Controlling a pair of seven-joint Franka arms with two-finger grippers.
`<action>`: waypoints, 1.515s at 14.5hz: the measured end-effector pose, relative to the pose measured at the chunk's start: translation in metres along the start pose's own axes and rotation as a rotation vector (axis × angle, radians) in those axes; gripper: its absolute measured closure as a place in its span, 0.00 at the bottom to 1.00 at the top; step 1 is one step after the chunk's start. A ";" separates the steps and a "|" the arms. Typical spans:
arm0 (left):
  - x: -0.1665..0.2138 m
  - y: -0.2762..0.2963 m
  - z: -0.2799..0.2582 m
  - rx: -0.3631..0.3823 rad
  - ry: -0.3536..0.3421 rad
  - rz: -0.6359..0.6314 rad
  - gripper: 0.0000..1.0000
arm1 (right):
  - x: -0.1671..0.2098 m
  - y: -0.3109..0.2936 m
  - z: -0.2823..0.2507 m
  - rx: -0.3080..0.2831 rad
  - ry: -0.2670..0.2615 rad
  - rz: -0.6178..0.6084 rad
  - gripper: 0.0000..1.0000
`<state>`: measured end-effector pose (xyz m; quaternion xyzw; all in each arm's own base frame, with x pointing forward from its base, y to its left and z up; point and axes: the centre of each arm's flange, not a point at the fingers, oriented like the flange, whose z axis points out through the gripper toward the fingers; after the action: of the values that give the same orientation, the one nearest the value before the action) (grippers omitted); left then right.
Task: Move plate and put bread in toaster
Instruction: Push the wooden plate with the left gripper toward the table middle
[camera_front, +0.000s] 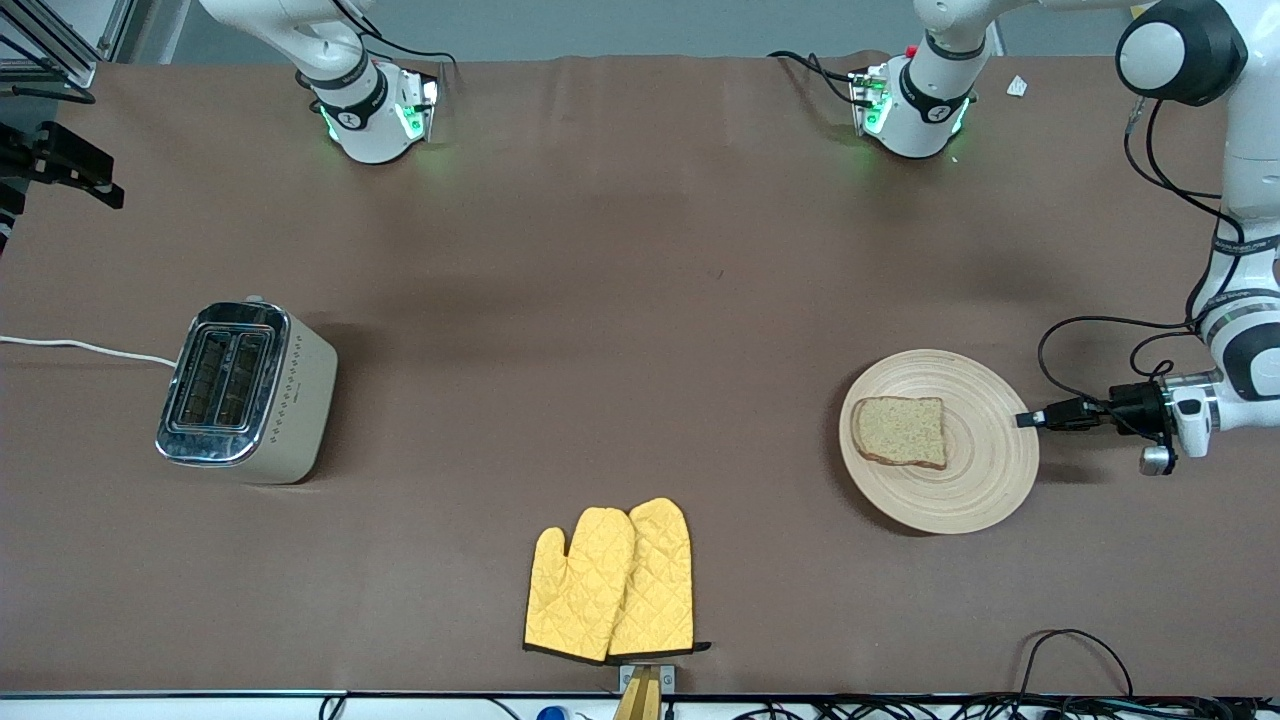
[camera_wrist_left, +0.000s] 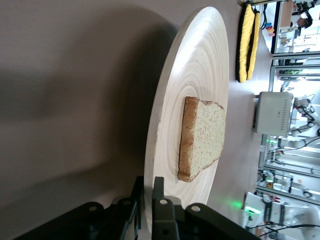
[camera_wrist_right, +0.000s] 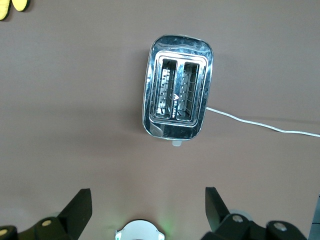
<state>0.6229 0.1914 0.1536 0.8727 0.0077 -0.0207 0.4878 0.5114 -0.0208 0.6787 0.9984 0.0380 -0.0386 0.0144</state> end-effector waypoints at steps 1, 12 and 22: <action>0.005 0.011 0.011 -0.019 -0.013 -0.029 0.91 | 0.000 0.000 0.000 0.000 0.000 0.000 0.00; 0.048 0.189 0.182 -0.136 -0.234 -0.107 0.91 | 0.000 0.000 0.000 0.001 0.000 0.000 0.00; 0.018 0.307 0.394 -0.171 -0.138 -0.143 0.91 | 0.000 -0.001 0.000 0.009 0.001 -0.002 0.00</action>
<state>0.6399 -0.3048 0.2079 0.8218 0.0380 -0.1144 0.5569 0.5114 -0.0197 0.6786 0.9985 0.0389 -0.0385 0.0099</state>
